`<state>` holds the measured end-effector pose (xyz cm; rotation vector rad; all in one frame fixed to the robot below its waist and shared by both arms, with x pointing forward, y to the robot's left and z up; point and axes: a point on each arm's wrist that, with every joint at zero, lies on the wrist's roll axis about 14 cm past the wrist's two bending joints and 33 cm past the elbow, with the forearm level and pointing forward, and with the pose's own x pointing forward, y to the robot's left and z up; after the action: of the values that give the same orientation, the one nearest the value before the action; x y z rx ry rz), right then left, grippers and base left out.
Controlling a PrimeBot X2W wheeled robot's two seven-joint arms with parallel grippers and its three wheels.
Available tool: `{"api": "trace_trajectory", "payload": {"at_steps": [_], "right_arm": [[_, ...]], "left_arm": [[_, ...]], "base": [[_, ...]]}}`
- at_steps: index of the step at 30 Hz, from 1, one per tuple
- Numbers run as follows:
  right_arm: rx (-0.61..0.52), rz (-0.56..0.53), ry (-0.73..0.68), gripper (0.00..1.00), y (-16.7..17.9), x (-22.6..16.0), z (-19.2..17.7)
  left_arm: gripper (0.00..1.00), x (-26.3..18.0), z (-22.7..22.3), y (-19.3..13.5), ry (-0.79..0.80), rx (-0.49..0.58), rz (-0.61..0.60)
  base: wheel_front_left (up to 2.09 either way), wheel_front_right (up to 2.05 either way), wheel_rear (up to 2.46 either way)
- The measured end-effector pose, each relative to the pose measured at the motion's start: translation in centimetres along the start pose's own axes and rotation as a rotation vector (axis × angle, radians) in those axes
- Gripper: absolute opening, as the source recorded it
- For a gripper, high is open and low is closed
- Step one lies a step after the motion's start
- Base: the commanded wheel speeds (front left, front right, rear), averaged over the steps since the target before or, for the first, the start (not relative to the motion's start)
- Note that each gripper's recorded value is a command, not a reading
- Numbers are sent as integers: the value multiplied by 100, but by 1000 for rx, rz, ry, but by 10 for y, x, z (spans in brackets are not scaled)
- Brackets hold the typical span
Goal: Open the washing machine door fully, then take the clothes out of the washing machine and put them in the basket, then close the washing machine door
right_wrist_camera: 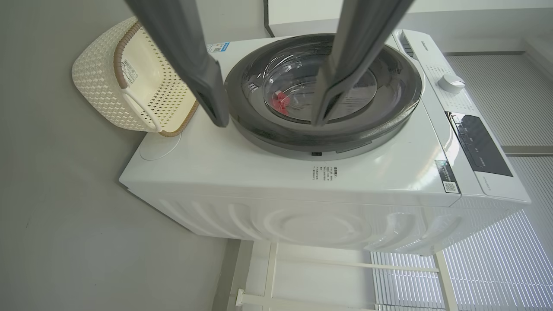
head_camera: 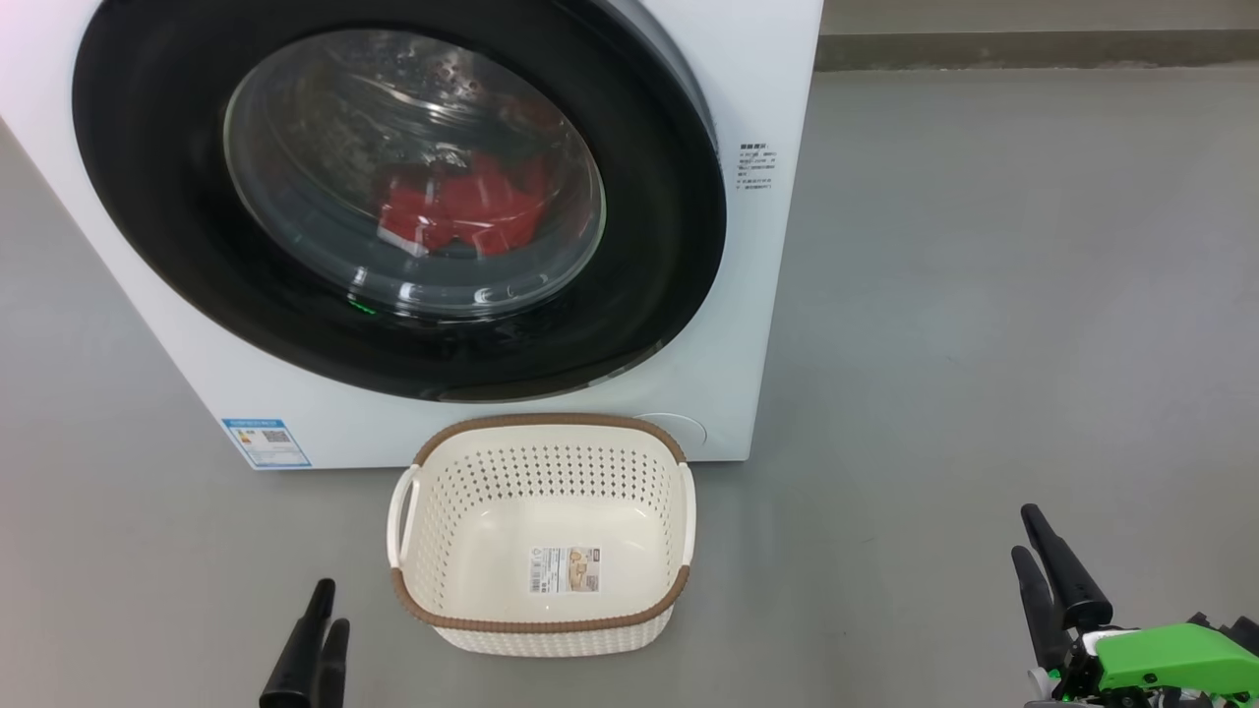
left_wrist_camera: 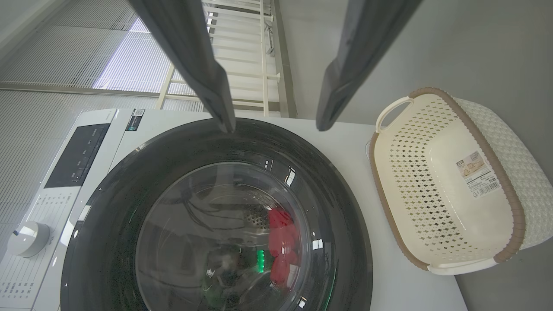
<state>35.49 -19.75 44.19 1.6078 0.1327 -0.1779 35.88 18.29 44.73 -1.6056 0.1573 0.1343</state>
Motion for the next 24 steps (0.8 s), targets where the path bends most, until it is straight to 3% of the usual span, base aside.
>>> {"api": "trace_trajectory", "payload": {"at_steps": [6,24], "right_arm": [[-43,-1,10,100,0,1,-5],[-309,-2,31,100,1,3,-11]], "left_arm": [[100,-1,2,-4,-12,48,-10],[100,-7,6,-7,-38,306,-17]], "base": [[0,0,0],[0,0,0]]}}
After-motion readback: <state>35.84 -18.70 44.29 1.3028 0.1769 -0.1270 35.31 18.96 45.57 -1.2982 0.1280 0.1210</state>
